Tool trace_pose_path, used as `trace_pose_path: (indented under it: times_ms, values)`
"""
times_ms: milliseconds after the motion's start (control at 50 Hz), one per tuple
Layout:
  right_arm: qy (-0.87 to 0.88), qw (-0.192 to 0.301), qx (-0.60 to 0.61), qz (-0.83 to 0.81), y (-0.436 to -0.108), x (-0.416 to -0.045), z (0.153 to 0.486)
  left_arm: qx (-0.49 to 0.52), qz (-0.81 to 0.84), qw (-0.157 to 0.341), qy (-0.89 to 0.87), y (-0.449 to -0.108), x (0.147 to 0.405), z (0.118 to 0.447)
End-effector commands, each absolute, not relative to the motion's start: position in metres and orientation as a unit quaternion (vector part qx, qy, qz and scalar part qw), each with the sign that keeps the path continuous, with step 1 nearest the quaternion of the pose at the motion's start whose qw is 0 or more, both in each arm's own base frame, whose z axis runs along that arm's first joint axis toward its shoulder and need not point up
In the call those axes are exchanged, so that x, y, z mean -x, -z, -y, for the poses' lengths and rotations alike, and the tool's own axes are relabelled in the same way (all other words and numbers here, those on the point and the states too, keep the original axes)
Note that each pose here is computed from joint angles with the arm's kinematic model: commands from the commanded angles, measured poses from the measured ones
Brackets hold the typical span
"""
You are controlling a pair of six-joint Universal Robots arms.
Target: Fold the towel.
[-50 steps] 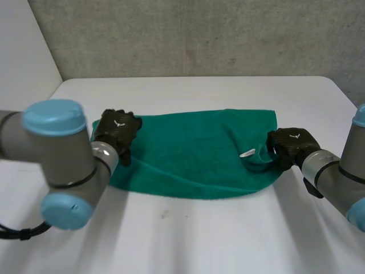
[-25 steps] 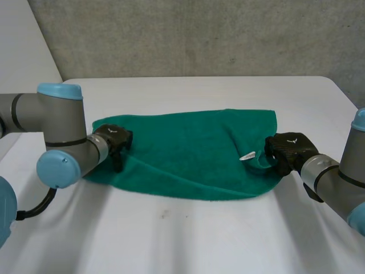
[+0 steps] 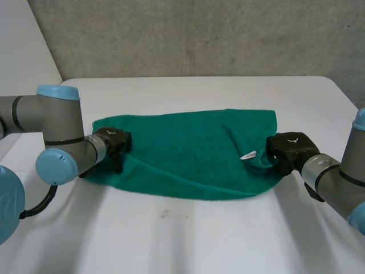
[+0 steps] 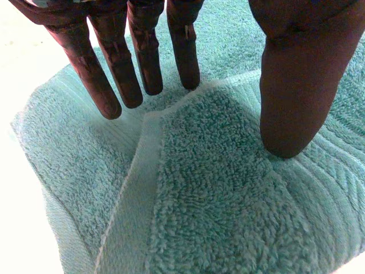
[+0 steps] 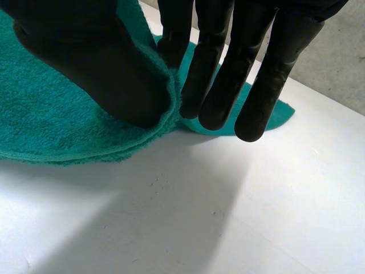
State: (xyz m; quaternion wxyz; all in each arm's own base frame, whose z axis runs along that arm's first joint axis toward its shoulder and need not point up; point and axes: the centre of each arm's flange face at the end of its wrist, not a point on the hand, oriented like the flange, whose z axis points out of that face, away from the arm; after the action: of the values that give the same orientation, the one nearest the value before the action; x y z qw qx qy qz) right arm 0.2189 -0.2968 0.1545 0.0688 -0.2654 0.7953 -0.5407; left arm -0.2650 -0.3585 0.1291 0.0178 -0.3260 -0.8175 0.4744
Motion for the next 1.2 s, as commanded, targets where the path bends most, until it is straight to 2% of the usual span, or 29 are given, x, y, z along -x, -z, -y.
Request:
trace_pose_path:
  times_ms: [20, 240, 320, 440, 620, 720, 820, 900, 1000, 1060, 1100, 1120, 1200]
  values:
    - [0.54, 0.067, 0.268, -0.795, -0.154, -0.219, 0.297, 0.324, 0.819, 0.019, -0.473, -0.129, 0.265, 0.358]
    - [0.543, 0.065, 0.266, -0.794, -0.155, -0.217, 0.299, 0.311, 0.82, 0.016, -0.48, -0.14, 0.261, 0.356]
    - [0.544, 0.064, 0.265, -0.794, -0.157, -0.217, 0.3, 0.311, 0.818, 0.015, -0.485, -0.154, 0.258, 0.346]
    - [0.543, 0.057, 0.268, -0.794, -0.162, -0.216, 0.302, 0.307, 0.811, 0.015, -0.498, -0.186, 0.249, 0.315]
    - [0.492, 0.059, 0.283, -0.821, -0.17, -0.215, 0.295, 0.303, 0.797, 0.017, -0.522, -0.208, 0.238, 0.285]
    - [0.509, 0.052, 0.275, -0.814, -0.187, -0.211, 0.3, 0.302, 0.796, 0.016, -0.525, -0.207, 0.237, 0.281]
    - [0.549, 0.03, 0.247, -0.798, -0.218, -0.189, 0.306, 0.302, 0.8, 0.014, -0.518, -0.203, 0.236, 0.279]
    - [0.562, 0.014, 0.248, -0.789, -0.228, -0.182, 0.305, 0.303, 0.798, 0.015, -0.52, -0.206, 0.235, 0.275]
    - [0.581, -0.029, 0.284, -0.762, -0.245, -0.172, 0.296, 0.301, 0.793, 0.016, -0.53, -0.215, 0.233, 0.27]
    - [0.587, -0.049, 0.417, -0.693, -0.248, -0.182, 0.271, 0.3, 0.787, 0.016, -0.538, -0.221, 0.233, 0.268]
    - [0.586, -0.05, 0.444, -0.676, -0.247, -0.185, 0.265, 0.299, 0.784, 0.016, -0.543, -0.225, 0.233, 0.266]
    - [0.58, -0.055, 0.514, -0.63, -0.24, -0.192, 0.25, 0.299, 0.784, 0.016, -0.543, -0.225, 0.233, 0.266]
    - [0.577, -0.047, 0.583, -0.571, -0.233, -0.2, 0.228, 0.299, 0.777, 0.017, -0.553, -0.233, 0.234, 0.264]
